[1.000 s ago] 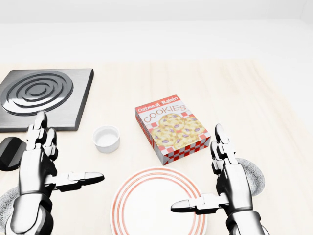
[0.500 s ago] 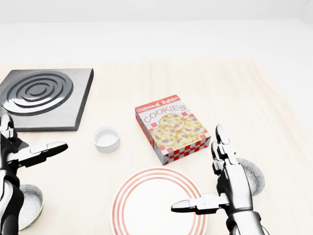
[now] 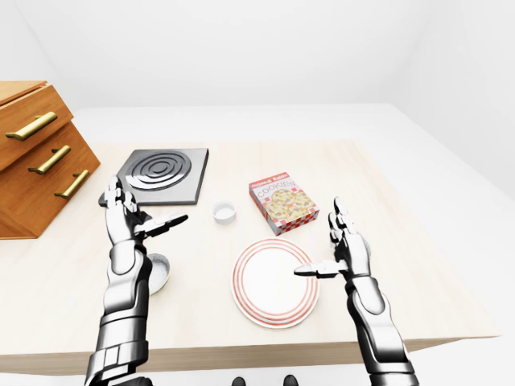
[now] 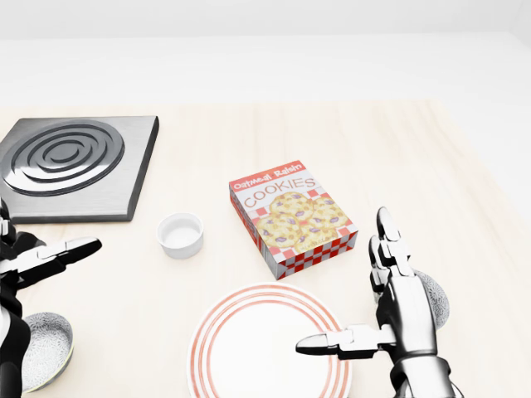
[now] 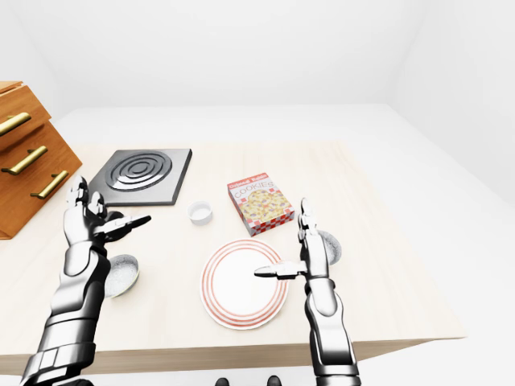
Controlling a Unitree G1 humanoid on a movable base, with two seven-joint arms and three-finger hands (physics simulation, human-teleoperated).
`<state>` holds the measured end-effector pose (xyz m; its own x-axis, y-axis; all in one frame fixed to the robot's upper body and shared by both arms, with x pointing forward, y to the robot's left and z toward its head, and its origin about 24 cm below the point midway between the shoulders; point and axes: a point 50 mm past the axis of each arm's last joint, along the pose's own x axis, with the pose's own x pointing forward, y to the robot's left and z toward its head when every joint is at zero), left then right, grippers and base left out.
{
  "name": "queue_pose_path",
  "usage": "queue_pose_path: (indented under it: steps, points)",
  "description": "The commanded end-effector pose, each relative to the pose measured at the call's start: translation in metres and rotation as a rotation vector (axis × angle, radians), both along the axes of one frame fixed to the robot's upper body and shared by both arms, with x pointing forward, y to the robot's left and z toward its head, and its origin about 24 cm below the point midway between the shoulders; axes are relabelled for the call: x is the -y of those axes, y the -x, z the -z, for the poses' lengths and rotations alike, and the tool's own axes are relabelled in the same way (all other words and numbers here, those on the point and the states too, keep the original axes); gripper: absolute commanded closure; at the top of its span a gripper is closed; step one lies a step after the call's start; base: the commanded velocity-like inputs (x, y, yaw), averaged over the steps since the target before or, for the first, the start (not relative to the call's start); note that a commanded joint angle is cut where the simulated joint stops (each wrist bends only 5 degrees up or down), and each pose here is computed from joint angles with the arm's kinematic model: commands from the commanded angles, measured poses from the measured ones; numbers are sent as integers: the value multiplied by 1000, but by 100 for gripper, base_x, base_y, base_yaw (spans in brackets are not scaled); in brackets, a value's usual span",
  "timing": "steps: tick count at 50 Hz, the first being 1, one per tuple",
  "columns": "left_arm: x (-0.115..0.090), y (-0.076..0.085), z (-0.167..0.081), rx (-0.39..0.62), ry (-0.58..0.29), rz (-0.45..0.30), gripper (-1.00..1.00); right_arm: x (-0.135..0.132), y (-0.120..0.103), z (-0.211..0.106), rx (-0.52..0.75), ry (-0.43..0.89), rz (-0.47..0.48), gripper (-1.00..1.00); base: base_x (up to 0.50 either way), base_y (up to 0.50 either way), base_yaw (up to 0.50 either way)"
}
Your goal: Pick the akita bowl next to the plate and place it on the plate.
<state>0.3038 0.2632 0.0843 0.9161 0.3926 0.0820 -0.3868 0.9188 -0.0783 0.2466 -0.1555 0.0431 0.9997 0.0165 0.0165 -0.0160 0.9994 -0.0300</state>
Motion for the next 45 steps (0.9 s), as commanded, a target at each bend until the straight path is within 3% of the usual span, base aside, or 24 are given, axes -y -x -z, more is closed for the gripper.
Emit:
queue_pose_path:
  steps: [1,6,12,21,24,25,26,27,28,29,31,43,45]
  points:
    - [-3,4,7,-12,32,-6,-100,17,7,-20,28,37,91,-100,0,0,0]
    - [-4,3,9,-13,34,-5,-100,27,16,-40,102,124,116,-100,0,0,0]
    - [-4,4,10,-19,41,-7,-100,42,43,-67,198,198,139,-100,0,0,0]
    - [-5,4,12,-24,46,-11,-100,60,72,-63,88,424,162,-100,0,0,0]
    - [-5,4,11,-24,46,-11,-100,60,73,-63,81,425,163,-100,0,0,0]
    - [-5,4,12,-24,46,-10,-100,65,76,-59,41,521,187,-100,0,0,0]
    - [-5,4,12,-24,46,-10,-100,65,76,-59,41,527,187,-100,0,0,0]
    - [-5,4,13,-24,47,-9,-100,67,85,-57,26,680,164,-100,0,0,0]
    - [-5,4,13,-24,48,-9,-100,68,85,-57,25,689,162,-100,0,0,0]
    - [-4,6,9,-25,50,-10,-100,77,96,-65,28,795,209,-100,0,0,0]
    - [-4,6,10,-25,50,-11,-100,84,101,-71,10,846,262,-100,0,0,0]
    - [-4,6,9,-26,50,-11,-100,100,110,-58,-136,920,372,-100,0,0,0]
    - [-4,6,9,-27,51,-12,-100,102,109,-52,-181,1004,406,-100,0,0,0]
